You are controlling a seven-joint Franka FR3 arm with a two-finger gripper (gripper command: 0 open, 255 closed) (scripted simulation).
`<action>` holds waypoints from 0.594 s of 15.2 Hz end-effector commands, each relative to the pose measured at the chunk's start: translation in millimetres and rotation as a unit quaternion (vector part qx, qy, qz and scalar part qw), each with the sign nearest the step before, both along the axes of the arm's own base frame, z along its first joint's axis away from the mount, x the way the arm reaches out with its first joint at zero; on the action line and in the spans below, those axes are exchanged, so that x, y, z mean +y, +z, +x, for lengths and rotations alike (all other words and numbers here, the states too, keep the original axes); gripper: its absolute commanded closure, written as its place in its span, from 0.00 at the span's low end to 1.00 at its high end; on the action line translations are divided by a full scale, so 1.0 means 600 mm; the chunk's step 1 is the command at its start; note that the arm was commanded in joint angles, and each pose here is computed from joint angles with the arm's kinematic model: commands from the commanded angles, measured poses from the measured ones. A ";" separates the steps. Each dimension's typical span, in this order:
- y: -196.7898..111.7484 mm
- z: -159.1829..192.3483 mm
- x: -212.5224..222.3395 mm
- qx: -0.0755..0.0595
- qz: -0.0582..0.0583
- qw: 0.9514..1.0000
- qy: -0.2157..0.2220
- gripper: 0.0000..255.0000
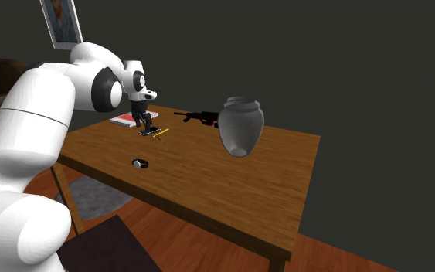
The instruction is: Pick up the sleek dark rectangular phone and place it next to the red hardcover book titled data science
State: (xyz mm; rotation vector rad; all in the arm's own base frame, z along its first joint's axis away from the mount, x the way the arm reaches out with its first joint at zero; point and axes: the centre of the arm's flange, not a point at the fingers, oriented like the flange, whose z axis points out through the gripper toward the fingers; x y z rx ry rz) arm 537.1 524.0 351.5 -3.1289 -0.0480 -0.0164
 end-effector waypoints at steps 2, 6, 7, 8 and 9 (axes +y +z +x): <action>0.055 -0.001 -0.002 0.000 0.000 1.000 0.000 0.00; 0.073 -0.001 -0.002 0.000 0.000 1.000 0.000 0.00; 0.073 -0.001 -0.002 0.000 0.000 1.000 0.000 0.00; 0.073 -0.001 -0.002 0.000 0.000 1.000 0.000 0.00; 0.073 -0.001 -0.002 0.000 0.000 1.000 0.000 0.00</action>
